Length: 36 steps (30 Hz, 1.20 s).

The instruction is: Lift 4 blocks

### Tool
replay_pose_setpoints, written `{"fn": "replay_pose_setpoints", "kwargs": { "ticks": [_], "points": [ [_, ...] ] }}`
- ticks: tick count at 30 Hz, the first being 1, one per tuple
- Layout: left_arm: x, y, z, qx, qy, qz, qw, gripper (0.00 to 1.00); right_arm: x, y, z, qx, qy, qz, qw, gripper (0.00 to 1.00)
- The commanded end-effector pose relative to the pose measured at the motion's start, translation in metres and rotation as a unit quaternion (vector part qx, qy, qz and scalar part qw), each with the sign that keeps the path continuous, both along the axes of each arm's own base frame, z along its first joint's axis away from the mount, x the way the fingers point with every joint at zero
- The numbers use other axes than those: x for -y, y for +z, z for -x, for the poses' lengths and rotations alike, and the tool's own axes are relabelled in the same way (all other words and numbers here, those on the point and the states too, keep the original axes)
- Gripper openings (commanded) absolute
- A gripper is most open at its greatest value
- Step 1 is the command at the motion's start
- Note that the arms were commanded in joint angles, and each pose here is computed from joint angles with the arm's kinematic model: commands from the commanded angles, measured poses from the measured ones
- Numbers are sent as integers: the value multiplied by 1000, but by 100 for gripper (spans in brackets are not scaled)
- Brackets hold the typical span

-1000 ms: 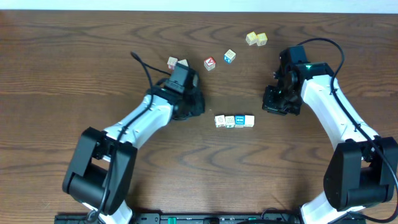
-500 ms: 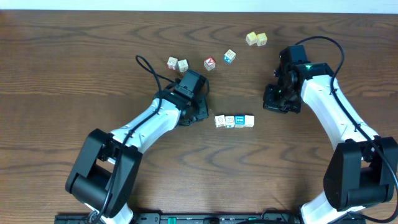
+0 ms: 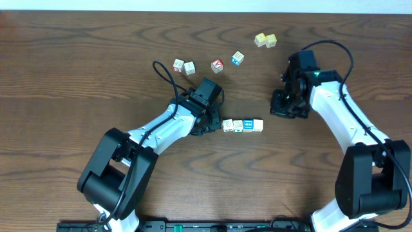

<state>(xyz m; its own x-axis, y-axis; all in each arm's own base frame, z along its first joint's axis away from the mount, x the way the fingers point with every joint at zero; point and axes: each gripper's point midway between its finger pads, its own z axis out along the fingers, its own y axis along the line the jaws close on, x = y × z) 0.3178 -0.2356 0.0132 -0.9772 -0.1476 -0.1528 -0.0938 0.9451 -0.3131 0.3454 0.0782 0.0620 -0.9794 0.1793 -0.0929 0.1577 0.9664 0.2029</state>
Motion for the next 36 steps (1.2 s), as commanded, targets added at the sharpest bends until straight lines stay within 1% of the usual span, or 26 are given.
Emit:
{"fn": "replay_pose_setpoints", "kwargs": {
  "ticks": [1, 8, 15, 16, 19, 25, 32, 36],
  "points": [
    [-2, -6, 4, -10, 4, -2, 1000, 7, 2, -10, 6, -5, 2, -10, 1000, 2],
    [1, -5, 0, -2, 4, 3, 1000, 7, 2, -21, 0, 15, -11, -14, 1000, 1],
    [0, -5, 1, -4, 4, 2, 1000, 7, 15, -26, 2, 10, -30, -21, 999, 1],
    [0, -5, 1, -4, 4, 3, 1000, 8, 13, -25, 2, 10, -21, -37, 999, 1],
    [1, -5, 0, -2, 4, 4, 1000, 7, 11, -26, 4, 7, -20, -48, 999, 1],
    [3, -4, 0, -1, 2, 5, 1000, 7, 11, -31, 10, -1, -20, -47, 999, 1],
    [15, -4, 9, 1, -15, 6, 1000, 7, 11, -32, 10, -1, -20, -47, 999, 1],
    [21, -2, 5, 13, -18, 14, 1000, 7, 11, -32, 11, -2, -20, -47, 999, 1]
  ]
}}
